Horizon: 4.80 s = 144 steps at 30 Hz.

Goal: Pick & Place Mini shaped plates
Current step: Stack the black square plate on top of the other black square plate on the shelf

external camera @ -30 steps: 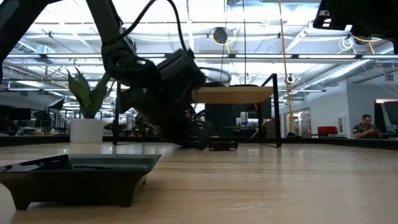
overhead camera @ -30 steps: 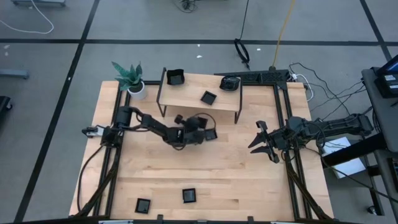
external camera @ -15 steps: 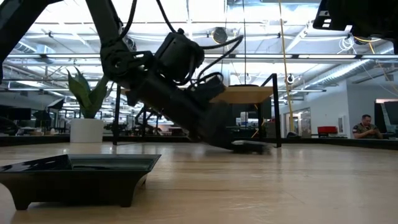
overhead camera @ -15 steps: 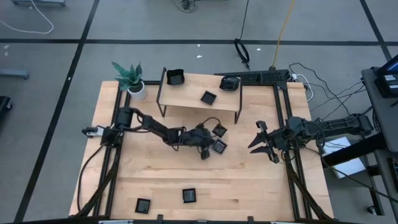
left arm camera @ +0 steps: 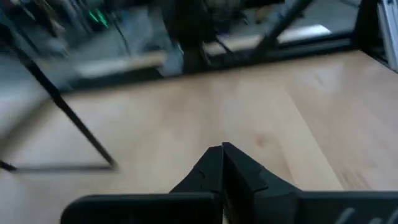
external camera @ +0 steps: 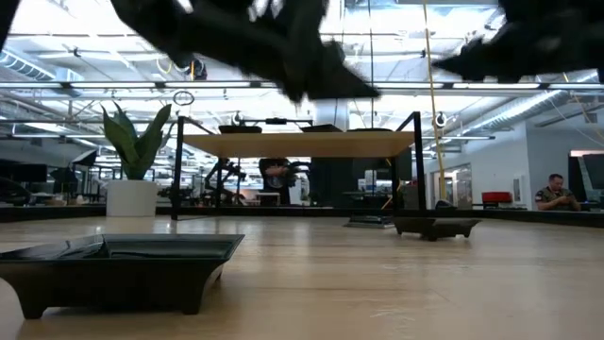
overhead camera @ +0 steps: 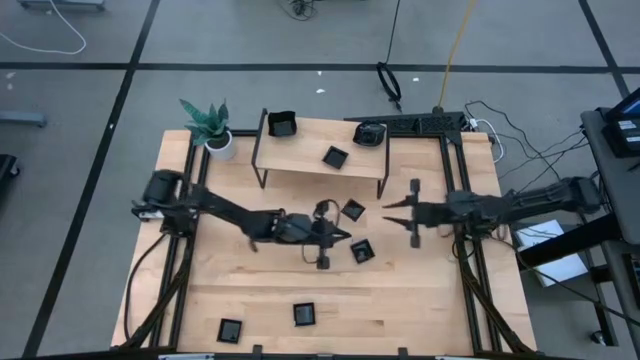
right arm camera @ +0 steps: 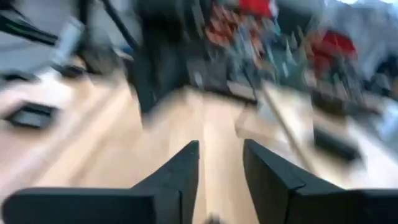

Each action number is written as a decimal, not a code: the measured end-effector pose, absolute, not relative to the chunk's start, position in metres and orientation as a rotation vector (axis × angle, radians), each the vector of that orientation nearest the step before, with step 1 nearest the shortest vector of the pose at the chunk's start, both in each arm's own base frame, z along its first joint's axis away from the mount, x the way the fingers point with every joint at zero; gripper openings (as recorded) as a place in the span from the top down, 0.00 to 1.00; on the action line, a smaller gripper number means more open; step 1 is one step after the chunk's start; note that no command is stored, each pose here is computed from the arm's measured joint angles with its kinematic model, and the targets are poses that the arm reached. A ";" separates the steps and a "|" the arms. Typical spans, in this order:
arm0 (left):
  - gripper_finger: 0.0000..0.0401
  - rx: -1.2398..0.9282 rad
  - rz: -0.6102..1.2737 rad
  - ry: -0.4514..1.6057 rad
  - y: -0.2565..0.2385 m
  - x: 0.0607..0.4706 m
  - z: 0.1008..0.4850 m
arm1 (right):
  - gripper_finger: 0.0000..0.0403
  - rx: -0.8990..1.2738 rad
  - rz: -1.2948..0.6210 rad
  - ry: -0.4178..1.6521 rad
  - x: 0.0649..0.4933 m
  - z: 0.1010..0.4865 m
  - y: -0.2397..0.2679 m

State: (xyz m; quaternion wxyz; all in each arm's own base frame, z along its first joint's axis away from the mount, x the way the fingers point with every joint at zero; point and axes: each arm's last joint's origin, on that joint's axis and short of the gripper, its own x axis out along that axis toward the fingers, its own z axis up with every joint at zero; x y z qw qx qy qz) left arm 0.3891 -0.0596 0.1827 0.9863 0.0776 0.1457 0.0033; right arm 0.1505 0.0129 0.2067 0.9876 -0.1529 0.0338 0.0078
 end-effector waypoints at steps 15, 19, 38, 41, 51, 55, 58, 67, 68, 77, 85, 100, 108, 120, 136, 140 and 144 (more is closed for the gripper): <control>0.96 0.152 0.196 0.090 -0.051 0.289 0.222 | 0.36 -0.034 -0.200 0.424 0.212 0.143 0.024; 0.89 0.051 0.215 0.077 -0.047 0.283 0.212 | 0.32 0.011 -0.243 0.516 0.227 0.124 0.021; 0.62 0.032 0.251 0.122 -0.043 0.283 0.207 | 0.23 0.115 -0.388 0.568 0.258 0.096 -0.008; 0.62 0.033 0.250 0.127 -0.043 0.283 0.206 | 0.22 0.085 -0.380 0.578 0.259 0.093 -0.008; 0.62 0.007 0.252 0.130 -0.043 0.283 0.205 | 0.30 0.118 -0.331 0.634 0.258 0.084 -0.012; 0.62 -0.009 0.253 0.128 -0.043 0.283 0.205 | 0.34 0.138 -0.312 0.639 0.258 0.083 -0.014; 0.62 -0.010 0.253 0.128 -0.043 0.283 0.205 | 0.37 0.118 -0.317 0.636 0.258 0.085 -0.014; 0.62 -0.013 0.253 0.140 -0.043 0.282 0.204 | 0.46 0.086 -0.293 0.597 0.261 0.088 -0.013; 0.62 -0.014 0.253 0.140 -0.043 0.282 0.204 | 0.46 0.086 -0.291 0.592 0.261 0.088 -0.013; 0.62 -0.018 0.253 0.139 -0.043 0.282 0.204 | 0.42 0.119 -0.184 0.536 0.262 0.101 -0.010; 0.62 -0.020 0.253 0.139 -0.043 0.282 0.204 | 0.45 0.127 -0.088 0.423 0.260 0.131 -0.007; 0.62 0.558 0.081 0.223 -0.064 0.280 0.197 | 0.44 0.128 0.082 0.251 0.248 0.179 -0.002; 0.62 0.819 0.064 0.259 -0.076 0.292 0.187 | 0.43 0.142 0.166 0.213 0.242 0.191 0.002; 0.62 1.028 0.202 0.238 -0.067 0.355 0.184 | 0.44 0.154 0.209 0.208 0.242 0.193 0.008; 0.74 1.012 0.162 0.162 -0.070 0.360 0.193 | 0.43 0.145 0.210 0.199 0.242 0.194 0.008; 0.92 1.009 0.158 0.156 -0.073 0.360 0.193 | 0.43 0.145 0.211 0.200 0.242 0.194 0.008; 0.97 0.975 0.180 0.161 -0.074 0.359 0.193 | 0.44 0.145 0.211 0.202 0.242 0.194 0.008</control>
